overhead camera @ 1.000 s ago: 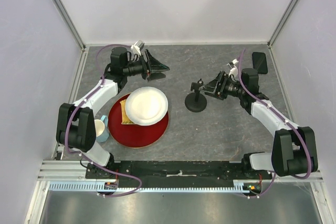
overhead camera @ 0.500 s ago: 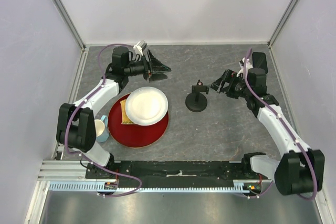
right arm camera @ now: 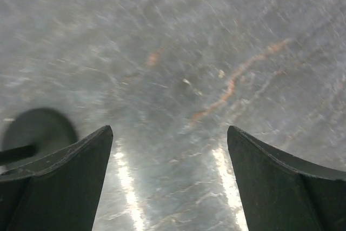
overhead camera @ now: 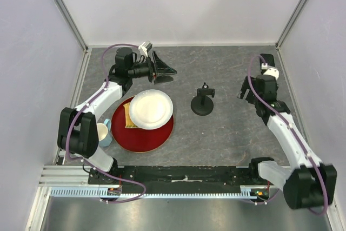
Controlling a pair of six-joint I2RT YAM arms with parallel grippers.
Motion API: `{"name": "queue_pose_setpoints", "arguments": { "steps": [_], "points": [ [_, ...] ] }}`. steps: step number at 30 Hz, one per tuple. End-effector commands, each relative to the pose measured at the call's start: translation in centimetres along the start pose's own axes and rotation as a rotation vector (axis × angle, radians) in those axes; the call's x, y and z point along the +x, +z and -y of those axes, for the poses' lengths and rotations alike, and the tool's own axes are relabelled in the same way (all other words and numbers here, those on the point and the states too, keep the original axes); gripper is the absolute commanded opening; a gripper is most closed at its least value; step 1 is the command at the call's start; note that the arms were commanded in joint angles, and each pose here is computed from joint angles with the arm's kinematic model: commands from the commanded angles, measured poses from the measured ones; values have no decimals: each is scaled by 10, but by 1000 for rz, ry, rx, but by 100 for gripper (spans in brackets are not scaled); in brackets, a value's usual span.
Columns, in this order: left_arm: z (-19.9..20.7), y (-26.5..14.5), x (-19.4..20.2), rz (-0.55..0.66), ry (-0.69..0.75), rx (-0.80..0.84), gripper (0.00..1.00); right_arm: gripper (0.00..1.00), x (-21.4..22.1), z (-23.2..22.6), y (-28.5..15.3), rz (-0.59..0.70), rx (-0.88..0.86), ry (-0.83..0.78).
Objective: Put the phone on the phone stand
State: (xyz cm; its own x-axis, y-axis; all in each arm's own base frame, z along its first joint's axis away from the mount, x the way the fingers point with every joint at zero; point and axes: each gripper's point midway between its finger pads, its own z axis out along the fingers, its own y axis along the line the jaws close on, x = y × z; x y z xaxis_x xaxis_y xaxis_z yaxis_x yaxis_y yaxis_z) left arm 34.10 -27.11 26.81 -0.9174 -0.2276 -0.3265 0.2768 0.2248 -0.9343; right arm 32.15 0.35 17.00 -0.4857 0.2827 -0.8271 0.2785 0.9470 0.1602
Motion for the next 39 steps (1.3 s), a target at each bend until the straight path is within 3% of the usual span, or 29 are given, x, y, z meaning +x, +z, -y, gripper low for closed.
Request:
{"name": "queue_pose_setpoints", "arguments": {
  "steps": [1, 9, 16, 19, 24, 28, 30, 39],
  "points": [
    [34, -6, 0, -16, 76, 75, 78, 93, 12, 27, 32, -112, 189, -137],
    [36, -7, -1, -5, 83, 76, 78, 93, -2, 17, 92, -145, 228, -226],
    [39, -9, 0, -5, 87, 84, 78, 92, -25, 26, 147, -146, 379, -361],
    [37, -7, 1, -11, 79, 84, 78, 92, -50, 14, 176, -101, 349, -357],
    [38, -7, 2, -20, 67, 103, 78, 92, -97, -22, 230, -45, 92, -273],
    [40, -7, 3, -25, 65, 109, 78, 93, -112, -1, 268, -53, 7, -196],
    [40, -7, 4, -23, 66, 109, 78, 98, -120, 11, 279, -56, -9, -182],
    [37, -4, 6, -29, 53, 111, 78, 98, -132, 77, 297, -69, 34, -101]
  ]
}}
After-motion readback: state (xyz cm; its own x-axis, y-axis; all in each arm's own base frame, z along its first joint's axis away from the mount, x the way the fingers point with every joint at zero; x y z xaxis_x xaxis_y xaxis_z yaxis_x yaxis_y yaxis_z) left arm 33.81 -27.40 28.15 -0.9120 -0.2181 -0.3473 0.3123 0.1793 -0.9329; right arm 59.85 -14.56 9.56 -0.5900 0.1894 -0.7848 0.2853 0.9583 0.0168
